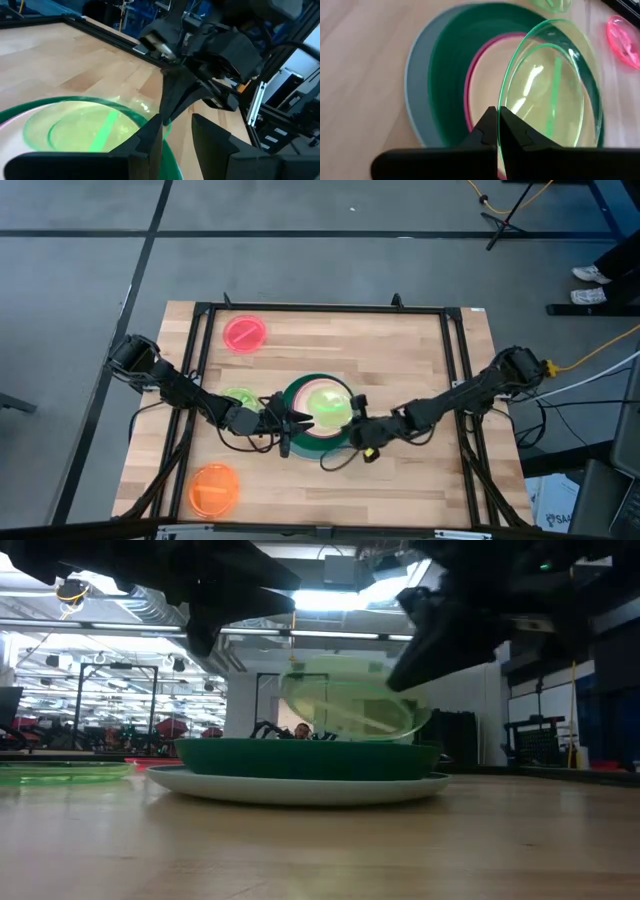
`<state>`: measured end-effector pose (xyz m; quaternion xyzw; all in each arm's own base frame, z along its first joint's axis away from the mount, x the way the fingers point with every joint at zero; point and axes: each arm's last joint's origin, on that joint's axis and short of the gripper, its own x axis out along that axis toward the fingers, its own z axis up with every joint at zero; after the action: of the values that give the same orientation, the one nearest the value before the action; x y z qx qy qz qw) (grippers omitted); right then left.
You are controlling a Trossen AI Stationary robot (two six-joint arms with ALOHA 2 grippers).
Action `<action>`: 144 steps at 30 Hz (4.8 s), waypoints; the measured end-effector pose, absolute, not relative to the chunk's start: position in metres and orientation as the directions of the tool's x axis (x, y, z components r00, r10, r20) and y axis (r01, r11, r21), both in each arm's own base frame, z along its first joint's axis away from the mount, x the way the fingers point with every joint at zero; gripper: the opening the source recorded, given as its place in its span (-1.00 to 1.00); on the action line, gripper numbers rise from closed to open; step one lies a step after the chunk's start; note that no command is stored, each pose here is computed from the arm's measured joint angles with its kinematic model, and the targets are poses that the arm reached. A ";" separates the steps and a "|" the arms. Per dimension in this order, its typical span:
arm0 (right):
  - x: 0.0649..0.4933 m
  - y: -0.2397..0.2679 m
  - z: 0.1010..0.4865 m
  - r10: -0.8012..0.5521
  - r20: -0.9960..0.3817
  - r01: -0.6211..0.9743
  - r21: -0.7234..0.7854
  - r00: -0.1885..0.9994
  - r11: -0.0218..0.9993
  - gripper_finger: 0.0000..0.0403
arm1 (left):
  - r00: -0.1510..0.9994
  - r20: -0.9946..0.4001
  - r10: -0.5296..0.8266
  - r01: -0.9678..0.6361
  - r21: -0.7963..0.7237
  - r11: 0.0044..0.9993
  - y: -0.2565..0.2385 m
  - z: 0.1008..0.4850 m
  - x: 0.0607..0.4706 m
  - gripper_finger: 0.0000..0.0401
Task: Stack plastic plates
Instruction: Stack the right transparent green plate on top of the light orange plate, then stack the transparent green plate on top of the transparent green plate
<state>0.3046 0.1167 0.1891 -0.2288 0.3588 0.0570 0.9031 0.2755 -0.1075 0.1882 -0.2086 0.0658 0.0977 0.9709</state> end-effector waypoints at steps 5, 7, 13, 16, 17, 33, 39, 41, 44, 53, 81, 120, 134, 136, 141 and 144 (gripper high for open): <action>0.318 0.101 0.184 -0.014 -0.668 -0.260 -0.309 0.744 0.915 -1.00 | 0.973 -0.168 0.159 -0.211 -0.358 0.910 -0.108 0.188 0.275 -0.51; 0.321 0.094 0.180 -0.006 -0.682 -0.263 -0.290 0.731 0.920 -1.00 | 0.974 -0.169 0.151 -0.202 -0.347 0.916 -0.108 0.188 0.275 -0.51; 0.326 0.081 0.171 0.030 -0.714 -0.259 -0.215 0.700 0.942 -1.00 | 0.976 -0.171 0.133 -0.185 -0.340 0.922 -0.110 0.188 0.275 -0.51; 0.327 0.078 0.172 0.034 -0.712 -0.242 -0.193 0.702 0.951 -1.00 | 0.976 -0.171 0.133 -0.185 -0.339 0.922 -0.110 0.188 0.275 -0.51; 0.328 0.078 0.172 0.035 -0.709 -0.241 -0.192 0.704 0.951 -1.00 | 0.976 -0.171 0.133 -0.185 -0.339 0.922 -0.110 0.188 0.275 -0.51; 0.326 0.083 0.192 0.084 -0.668 -0.237 -0.141 0.739 0.961 -0.20 | 0.977 -0.171 0.126 -0.179 -0.341 0.923 -0.111 0.188 0.274 -0.51; 0.314 0.086 0.214 0.092 -0.639 -0.219 -0.122 0.763 0.968 -0.10 | 0.975 -0.171 0.140 -0.192 -0.338 0.921 -0.109 0.188 0.275 -0.51; 0.309 0.092 0.219 0.109 -0.633 -0.230 -0.111 0.766 0.967 -0.10 | 0.974 -0.171 0.151 -0.202 -0.340 0.919 -0.107 0.188 0.276 -0.51; 0.303 0.103 0.221 0.111 -0.632 -0.235 -0.116 0.767 0.965 -0.10 | 0.972 -0.171 0.158 -0.209 -0.341 0.916 -0.104 0.188 0.277 -0.51; 0.272 0.133 0.204 0.059 -0.658 -0.214 -0.159 0.750 0.964 -0.10 | 0.979 -0.183 0.089 -0.138 -0.279 0.950 -0.108 0.192 0.280 -0.49; 0.221 0.171 0.192 -0.020 -0.576 -0.080 -0.147 0.817 0.986 -0.10 | 0.633 -0.762 0.138 -0.271 -0.051 0.961 -0.131 0.235 0.280 0.00; 0.221 0.170 0.193 -0.095 -0.541 -0.011 -0.189 0.836 0.982 -0.10 | 0.131 -0.964 0.230 -0.619 0.101 0.779 -0.107 0.135 0.195 -0.14; 0.221 0.170 0.193 -0.095 -0.541 -0.007 -0.183 0.836 0.983 -0.10 | 0.143 -0.962 0.233 -0.605 0.101 0.790 -0.107 0.134 0.196 -0.75; 0.221 0.170 0.193 -0.102 -0.538 -0.001 -0.187 0.837 0.982 -0.10 | 0.141 -0.960 0.241 -0.605 0.109 0.789 -0.106 0.134 0.196 -0.85; 0.221 0.169 0.193 -0.105 -0.539 0.002 -0.188 0.835 0.982 -0.10 | 0.146 -0.956 0.254 -0.605 0.117 0.788 -0.106 0.134 0.195 -0.98; 0.221 0.169 0.192 -0.106 -0.541 0.009 -0.180 0.834 0.984 -0.10 | 0.148 -0.955 0.258 -0.605 0.119 0.787 -0.106 0.134 0.196 -0.97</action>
<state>0.2208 0.1693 0.1924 -0.0854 0.2862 -0.0301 0.9539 0.1956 -0.1058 0.1341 -0.1487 0.5846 0.2905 0.7428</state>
